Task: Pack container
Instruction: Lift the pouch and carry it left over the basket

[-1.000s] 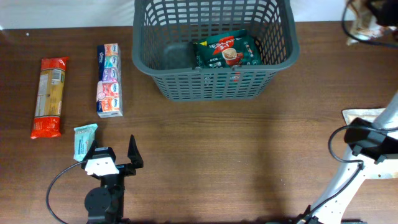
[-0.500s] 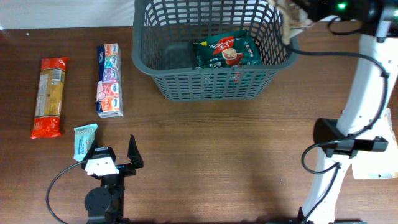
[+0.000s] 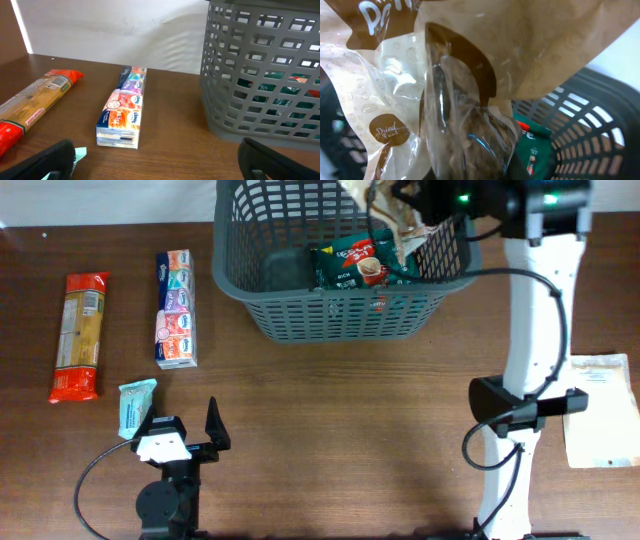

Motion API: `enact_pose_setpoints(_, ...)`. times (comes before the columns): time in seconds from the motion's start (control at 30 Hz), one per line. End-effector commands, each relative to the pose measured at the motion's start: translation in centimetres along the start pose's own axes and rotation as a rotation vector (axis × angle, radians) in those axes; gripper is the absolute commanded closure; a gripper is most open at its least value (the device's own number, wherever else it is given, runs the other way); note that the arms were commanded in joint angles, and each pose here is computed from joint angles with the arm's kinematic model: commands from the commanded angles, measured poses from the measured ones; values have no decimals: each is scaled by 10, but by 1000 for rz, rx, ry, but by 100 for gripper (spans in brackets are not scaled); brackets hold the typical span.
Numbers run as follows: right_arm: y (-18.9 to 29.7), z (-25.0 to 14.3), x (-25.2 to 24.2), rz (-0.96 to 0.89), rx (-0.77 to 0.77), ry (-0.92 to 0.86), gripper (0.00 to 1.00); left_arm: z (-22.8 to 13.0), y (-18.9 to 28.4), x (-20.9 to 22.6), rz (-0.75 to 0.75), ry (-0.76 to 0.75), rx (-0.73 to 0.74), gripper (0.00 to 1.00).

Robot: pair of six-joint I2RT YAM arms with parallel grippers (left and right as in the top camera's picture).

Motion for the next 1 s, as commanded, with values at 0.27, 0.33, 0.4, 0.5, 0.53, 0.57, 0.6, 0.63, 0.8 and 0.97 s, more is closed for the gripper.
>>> enact_pose_setpoints(0.27, -71, -43, -44, -166, 164, -71, 96, -1, 0, 1, 11, 2, -5, 1)
enact_pose_setpoints(0.33, -82, -55, -47, -158, 203, -88, 97, -1, 0, 1, 11, 2, -5, 1)
enact_pose_setpoints(0.4, -90, -67, -49, -150, 240, -103, 96, -1, 0, 1, 11, 2, -5, 1)
enact_pose_setpoints(0.5, -103, -86, -53, -138, 298, -127, 97, -1, 0, 1, 11, 2, -5, 1)
enact_pose_setpoints(0.53, -106, -90, -53, -135, 311, -132, 96, -1, 0, 1, 11, 2, -5, 1)
enact_pose_setpoints(0.57, -108, -94, -53, -132, 323, -137, 97, -1, 0, 1, 11, 2, -5, 1)
enact_pose_setpoints(0.6, -110, -97, -54, -130, 333, -141, 96, -1, 0, 1, 11, 2, -5, 1)
enact_pose_setpoints(0.63, -112, -100, -54, -128, 342, -144, 96, -1, 0, 1, 11, 2, -5, 1)
enact_pose_setpoints(0.8, -116, -106, -54, -124, 358, -151, 96, -1, 0, 1, 11, 2, -5, 1)
enact_pose_setpoints(0.97, -119, -112, -55, -120, 375, -158, 97, -1, 0, 1, 11, 2, -5, 1)
Point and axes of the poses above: each gripper's point midway between its finger pads, its own y axis back along the fingers, its own x axis along the line the jaws close on, z = x × y, the point moved 9 cm from there along y, back along the fingers, and after that the axes turned 2 degrees about -y, right-handed, at the moved point
